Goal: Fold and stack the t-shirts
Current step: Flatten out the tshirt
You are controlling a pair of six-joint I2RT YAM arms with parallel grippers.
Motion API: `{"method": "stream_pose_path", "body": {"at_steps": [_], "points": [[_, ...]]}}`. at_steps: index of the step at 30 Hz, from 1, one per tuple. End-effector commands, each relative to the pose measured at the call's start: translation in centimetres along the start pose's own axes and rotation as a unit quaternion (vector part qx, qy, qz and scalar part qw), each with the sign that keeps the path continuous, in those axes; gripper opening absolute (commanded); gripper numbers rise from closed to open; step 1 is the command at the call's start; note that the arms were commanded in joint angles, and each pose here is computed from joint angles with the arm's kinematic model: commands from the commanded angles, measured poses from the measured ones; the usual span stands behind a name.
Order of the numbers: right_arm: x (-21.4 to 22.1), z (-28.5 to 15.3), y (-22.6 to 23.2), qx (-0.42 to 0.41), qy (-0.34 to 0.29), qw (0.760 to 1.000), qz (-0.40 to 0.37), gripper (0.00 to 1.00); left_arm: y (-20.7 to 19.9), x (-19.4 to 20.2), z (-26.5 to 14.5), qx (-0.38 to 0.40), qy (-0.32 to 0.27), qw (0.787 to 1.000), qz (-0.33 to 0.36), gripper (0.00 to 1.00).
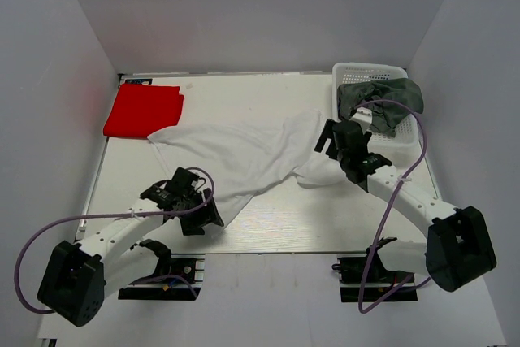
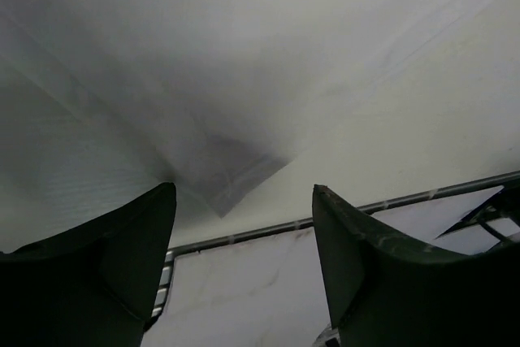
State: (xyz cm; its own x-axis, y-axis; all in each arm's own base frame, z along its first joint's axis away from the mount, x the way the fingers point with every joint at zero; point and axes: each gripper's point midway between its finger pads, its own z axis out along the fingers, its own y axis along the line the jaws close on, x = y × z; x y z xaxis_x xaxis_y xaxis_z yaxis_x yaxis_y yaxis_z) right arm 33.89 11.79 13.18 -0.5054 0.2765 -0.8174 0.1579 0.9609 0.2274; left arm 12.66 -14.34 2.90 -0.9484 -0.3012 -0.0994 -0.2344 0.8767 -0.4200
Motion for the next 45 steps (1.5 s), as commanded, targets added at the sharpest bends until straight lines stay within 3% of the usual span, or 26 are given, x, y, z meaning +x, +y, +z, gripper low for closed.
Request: {"method": "stream_pose_path", "body": {"at_steps": [1,7,10,14,18,28,35,40,42,45], "points": [[-0.5,-0.4,-1.9,0.038,-0.013,0.999,0.018,0.9,0.5,1.5,-0.8,-0.025,0.023,0.999,0.001,0.75],[0.3,-0.5,-2.9,0.044,-0.005,0.999,0.023,0.9,0.7,0.9,0.2,-0.072,0.019,0.997,0.01,0.66],[1.2,-0.7,-3.4,0.047,0.012,0.999,0.023,0.9,-0.1,-0.1,0.9,-0.072,0.007,0.997,0.018,0.53],[2.8,-1.2,-4.4,0.053,0.035,0.998,0.013,0.9,-0.3,-0.7,1.0,-0.088,0.003,0.996,0.022,0.31],[4.7,-1.7,-5.9,0.072,0.065,0.995,0.001,0.9,-1.0,-1.2,0.7,-0.088,-0.004,0.996,0.033,0.0],[9.1,0.0,-7.6,0.101,0.13,0.986,-0.031,0.85,-1.5,-3.6,-1.0,-0.091,-0.066,0.992,0.055,0.0],[10.7,2.1,-8.2,0.132,0.154,0.979,-0.029,0.72,-2.1,-5.5,-3.4,-0.097,-0.117,0.987,0.061,0.0],[11.6,2.8,-7.8,0.125,0.172,0.977,-0.027,0.18,-2.6,-6.6,-4.4,-0.091,-0.15,0.983,0.061,0.0],[11.4,3.0,-7.2,0.107,0.17,0.979,-0.031,0.06,-2.8,-6.7,-4.4,-0.088,-0.153,0.982,0.061,0.0],[10.1,3.3,-6.6,0.095,0.148,0.984,-0.039,0.0,-2.8,-7.5,-5.2,-0.097,-0.175,0.978,0.055,0.0]]}}
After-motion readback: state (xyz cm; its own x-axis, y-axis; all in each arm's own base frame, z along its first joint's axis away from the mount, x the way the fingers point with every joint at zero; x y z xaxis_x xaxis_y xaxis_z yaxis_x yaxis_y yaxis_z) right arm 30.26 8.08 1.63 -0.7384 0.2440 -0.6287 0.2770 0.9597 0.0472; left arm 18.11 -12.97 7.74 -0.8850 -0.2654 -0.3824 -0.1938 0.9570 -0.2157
